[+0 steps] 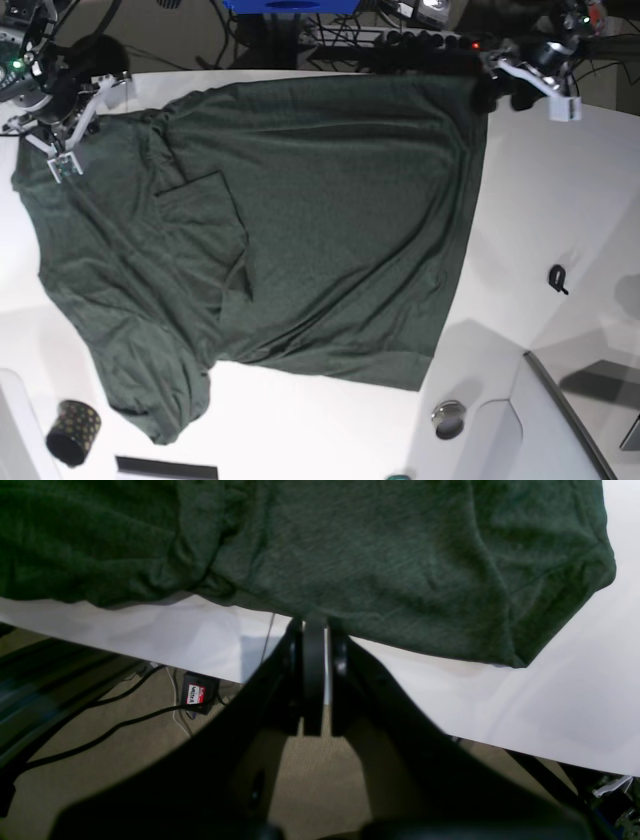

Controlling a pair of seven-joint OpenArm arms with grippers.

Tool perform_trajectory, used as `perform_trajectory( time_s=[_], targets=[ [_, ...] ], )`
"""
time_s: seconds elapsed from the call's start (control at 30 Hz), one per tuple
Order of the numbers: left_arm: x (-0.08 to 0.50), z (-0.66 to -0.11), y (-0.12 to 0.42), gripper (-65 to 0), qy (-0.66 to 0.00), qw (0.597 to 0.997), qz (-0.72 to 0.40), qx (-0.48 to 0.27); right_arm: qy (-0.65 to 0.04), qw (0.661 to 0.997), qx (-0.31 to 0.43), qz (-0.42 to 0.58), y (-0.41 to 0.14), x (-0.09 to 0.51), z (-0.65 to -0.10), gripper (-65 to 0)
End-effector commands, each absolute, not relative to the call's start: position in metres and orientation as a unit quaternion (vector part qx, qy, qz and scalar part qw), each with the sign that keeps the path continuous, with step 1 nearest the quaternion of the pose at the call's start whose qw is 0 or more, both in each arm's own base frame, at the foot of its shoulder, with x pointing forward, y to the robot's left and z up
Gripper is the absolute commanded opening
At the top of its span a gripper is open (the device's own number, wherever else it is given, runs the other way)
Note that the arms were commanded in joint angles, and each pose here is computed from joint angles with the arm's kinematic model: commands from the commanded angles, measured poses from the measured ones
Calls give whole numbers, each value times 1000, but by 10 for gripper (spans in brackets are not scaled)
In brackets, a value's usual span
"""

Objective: Layout the t-shirt on the table in an organized manner, then fold the t-shirt properly
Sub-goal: 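Pull the held shirt edges apart with both grippers to stretch it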

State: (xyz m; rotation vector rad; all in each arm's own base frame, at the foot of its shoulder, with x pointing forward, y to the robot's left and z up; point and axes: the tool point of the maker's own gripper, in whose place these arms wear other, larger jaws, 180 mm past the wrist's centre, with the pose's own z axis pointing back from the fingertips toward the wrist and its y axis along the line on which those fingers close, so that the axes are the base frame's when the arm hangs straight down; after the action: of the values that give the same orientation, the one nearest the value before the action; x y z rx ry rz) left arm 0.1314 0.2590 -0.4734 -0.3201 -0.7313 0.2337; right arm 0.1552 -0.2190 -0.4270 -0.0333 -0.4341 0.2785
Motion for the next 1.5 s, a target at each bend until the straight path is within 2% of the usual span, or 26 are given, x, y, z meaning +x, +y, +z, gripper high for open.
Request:
perform_trajectory(
  time_s=[0.0, 0.17, 0.3, 0.37, 0.53, 0.57, 0.63, 0.73, 0.8, 0.87, 1.03, 1.37, 1.43, 1.47],
  targets=[
    [130, -474, 256, -156, -347, 919, 97, -156, -228, 963, -21, 141, -222, 161, -420, -638],
    [135, -481, 227, -158, -340, 918, 87, -186, -237, 964, -40, 115, -241, 164, -414, -638],
    [130, -487, 220, -168, -333, 918, 99, -193, -243, 968, -59, 33, -277, 163, -416, -636],
    [124, -493, 220, -219, -323, 920, 107, -195, -242, 968, -64, -8, -295, 161, -421, -635],
    [112, -507, 210, -406, -297, 925, 109, -209, -237, 965, -53, -97, -326, 154, -438, -624],
    [112, -508, 208, -439, -294, 926, 107, -211, -238, 963, -52, -114, -331, 153, -440, -602],
    [111, -509, 205, -518, -292, 926, 105, -213, -237, 960, -45, -144, -337, 150, -446, -516],
    [113, -507, 207, -650, -296, 926, 105, -211, -234, 956, -35, -171, -343, 148, -454, -339],
    [114, -505, 211, -650, -298, 926, 102, -208, -229, 957, -28, -177, -350, 152, -460, -239],
    [116, -503, 217, -650, -298, 928, 94, -204, -229, 956, -18, -185, -356, 158, -464, -201],
    [116, -501, 228, -650, -298, 930, 88, -194, -261, 946, -13, -192, -366, 170, -468, -209],
    [117, -500, 231, -650, -298, 931, 86, -192, -258, 940, 34, -220, -358, 169, -486, -219],
    [115, -500, 231, -650, -297, 931, 86, -192, -254, 941, 39, -222, -355, 169, -489, -276],
    [116, -499, 231, -650, -299, 931, 83, -191, -254, 941, 39, -222, -355, 169, -489, -329]
  ],
)
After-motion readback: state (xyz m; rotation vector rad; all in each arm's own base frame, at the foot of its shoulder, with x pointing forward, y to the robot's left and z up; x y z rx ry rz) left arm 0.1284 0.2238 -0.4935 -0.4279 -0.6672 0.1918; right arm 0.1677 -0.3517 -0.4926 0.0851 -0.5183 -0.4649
